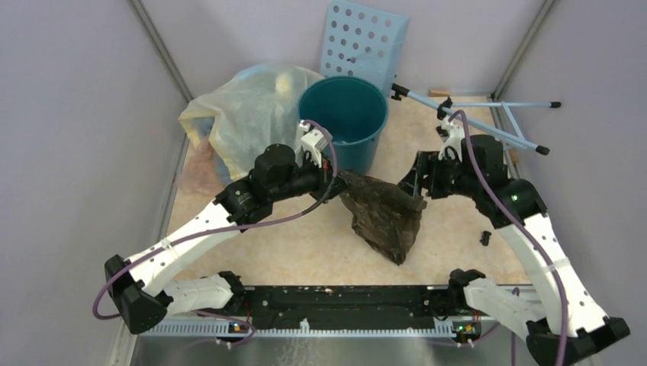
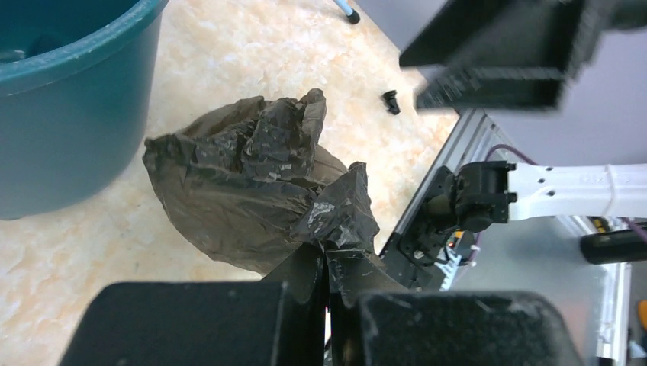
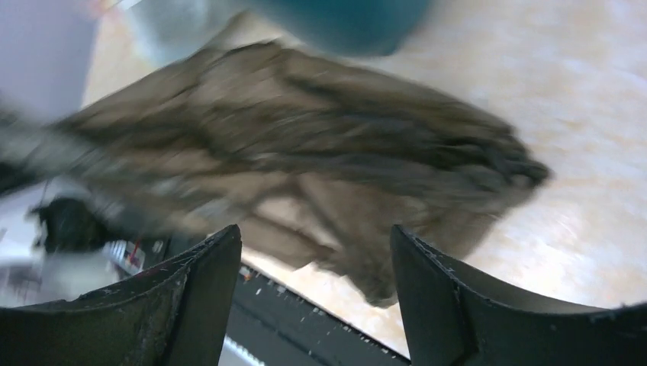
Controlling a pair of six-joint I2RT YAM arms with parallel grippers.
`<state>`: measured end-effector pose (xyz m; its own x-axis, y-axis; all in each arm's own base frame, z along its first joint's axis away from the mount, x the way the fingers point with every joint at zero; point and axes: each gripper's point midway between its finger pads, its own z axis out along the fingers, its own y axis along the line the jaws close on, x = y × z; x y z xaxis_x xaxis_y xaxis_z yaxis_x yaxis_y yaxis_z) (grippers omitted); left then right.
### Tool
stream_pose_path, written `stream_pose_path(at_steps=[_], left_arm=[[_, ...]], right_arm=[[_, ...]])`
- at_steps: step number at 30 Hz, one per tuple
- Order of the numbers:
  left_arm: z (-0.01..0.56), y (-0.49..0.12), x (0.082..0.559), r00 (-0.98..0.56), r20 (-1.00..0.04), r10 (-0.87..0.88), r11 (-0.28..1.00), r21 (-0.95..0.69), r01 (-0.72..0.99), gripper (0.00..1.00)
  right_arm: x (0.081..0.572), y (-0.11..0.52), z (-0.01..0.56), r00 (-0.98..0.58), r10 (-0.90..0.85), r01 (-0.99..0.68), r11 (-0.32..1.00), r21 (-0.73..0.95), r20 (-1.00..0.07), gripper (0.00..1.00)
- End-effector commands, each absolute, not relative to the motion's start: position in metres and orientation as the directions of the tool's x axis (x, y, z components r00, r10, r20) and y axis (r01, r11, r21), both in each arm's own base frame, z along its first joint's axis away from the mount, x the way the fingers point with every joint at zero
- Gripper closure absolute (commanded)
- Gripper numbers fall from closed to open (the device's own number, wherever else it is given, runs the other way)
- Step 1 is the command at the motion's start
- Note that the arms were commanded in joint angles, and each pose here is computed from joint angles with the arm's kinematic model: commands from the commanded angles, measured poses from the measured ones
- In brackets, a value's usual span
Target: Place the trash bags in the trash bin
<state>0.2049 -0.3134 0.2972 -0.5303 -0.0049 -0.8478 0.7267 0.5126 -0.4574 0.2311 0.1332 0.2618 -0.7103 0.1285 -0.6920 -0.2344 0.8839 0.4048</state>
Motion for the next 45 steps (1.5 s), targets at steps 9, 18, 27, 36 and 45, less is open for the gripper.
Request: stream_pose_path(at_steps=[9,18,27,36,45], left_arm=[[0.344,-0.329,0.191,-0.536,-0.842,-0.069,0.346,-0.524,0.778,1.00],[0.355,-0.321,0.188,-0.516,-0.852,-0.095,0.352,-0.513,0.783,1.00],[0.317,-0.274,0.230,-0.509,-0.854,-0.105,0.690,-0.432,0.582,0.94],[0.290,-0.186,0.251,-0.420,-0.901,-0.111,0.930,-0.243,0.275,0.11],[0.229,-0.138,0.228,-0.610,-0.786,-0.099,0.991,-0.133,0.011,0.02]], right_arm=[[0.167,0.214,0.276,-0.567,-0.095,-0.690,0.598,0.408,-0.818,0.33],[0.170,0.229,0.239,-0.568,-0.163,-0.714,0.585,0.385,-0.807,0.44],[0.182,0.210,0.315,-0.493,-0.057,-0.662,0.672,0.332,-0.868,1.00],[0.192,0.217,0.342,-0.533,0.010,-0.612,0.686,0.394,-0.846,1.00],[0.203,0.216,0.333,-0.580,0.085,-0.518,0.729,0.447,-0.810,1.00]])
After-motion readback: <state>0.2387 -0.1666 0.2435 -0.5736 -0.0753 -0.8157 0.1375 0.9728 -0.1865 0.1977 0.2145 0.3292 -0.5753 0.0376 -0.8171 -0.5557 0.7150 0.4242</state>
